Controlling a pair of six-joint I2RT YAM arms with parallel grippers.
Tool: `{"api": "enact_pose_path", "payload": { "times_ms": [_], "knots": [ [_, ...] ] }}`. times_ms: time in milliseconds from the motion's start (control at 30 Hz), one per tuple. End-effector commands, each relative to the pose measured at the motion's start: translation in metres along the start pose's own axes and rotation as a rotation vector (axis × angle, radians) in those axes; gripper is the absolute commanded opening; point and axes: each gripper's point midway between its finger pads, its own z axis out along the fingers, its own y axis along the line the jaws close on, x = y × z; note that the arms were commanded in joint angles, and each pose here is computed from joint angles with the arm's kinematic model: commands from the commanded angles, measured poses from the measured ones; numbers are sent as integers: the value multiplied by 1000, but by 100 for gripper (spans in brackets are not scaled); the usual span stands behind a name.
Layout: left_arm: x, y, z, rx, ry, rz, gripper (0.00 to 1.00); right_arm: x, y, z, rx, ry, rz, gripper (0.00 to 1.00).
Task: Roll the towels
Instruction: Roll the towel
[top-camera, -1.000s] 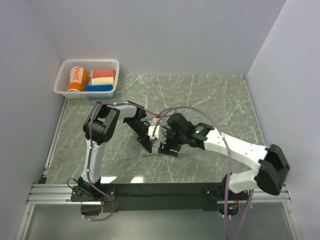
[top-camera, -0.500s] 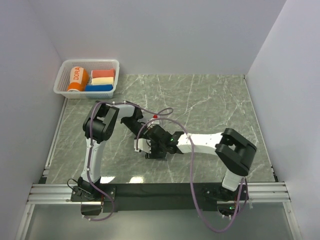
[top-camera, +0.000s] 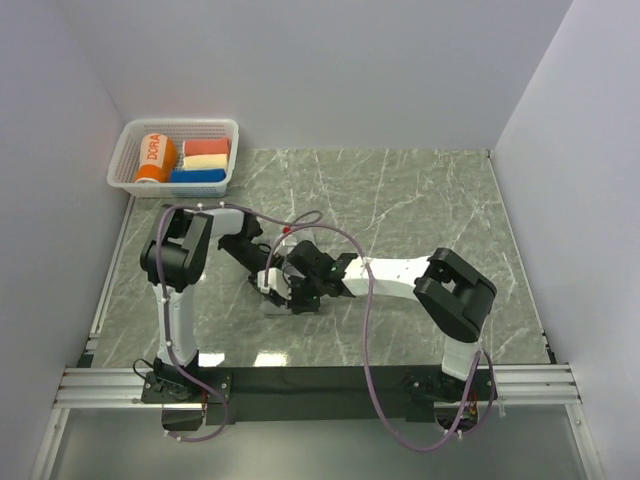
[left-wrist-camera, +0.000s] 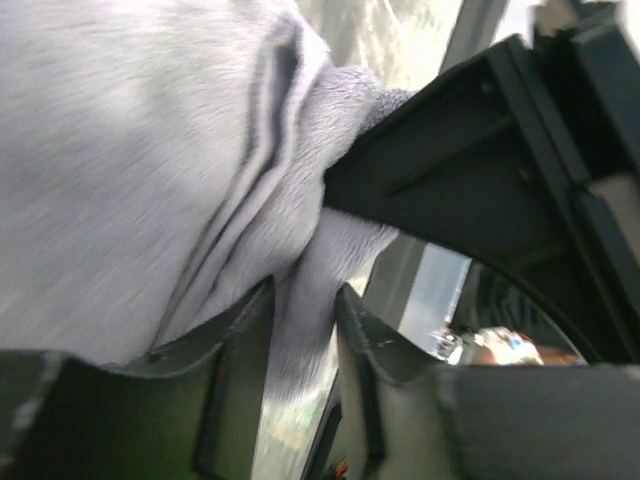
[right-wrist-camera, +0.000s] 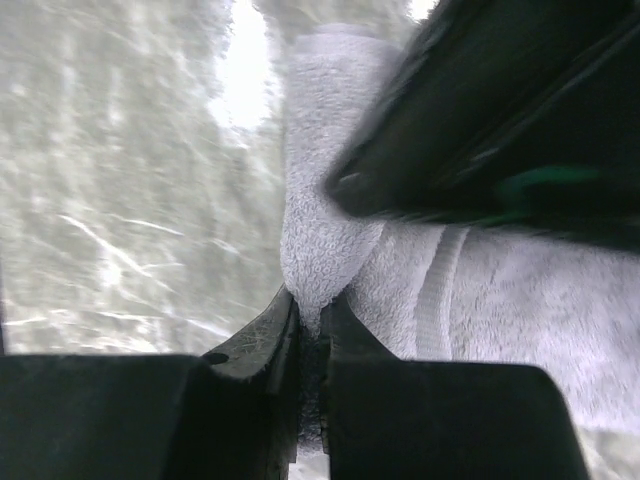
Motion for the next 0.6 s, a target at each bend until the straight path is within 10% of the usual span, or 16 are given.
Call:
{"api": "enact_pose_path", "payload": {
  "times_ms": [0, 333, 567],
  "knots": [
    [-16, 39, -35, -213, -60, 161, 39, 24, 51, -1, -236, 73, 153, 0],
    [-18, 34, -147, -341, -389, 127, 41, 29, 42, 2, -403, 49, 446, 0],
    [-3, -7, -178, -653, -526, 432, 50, 37, 30, 8, -554, 49, 649, 0]
  ]
}}
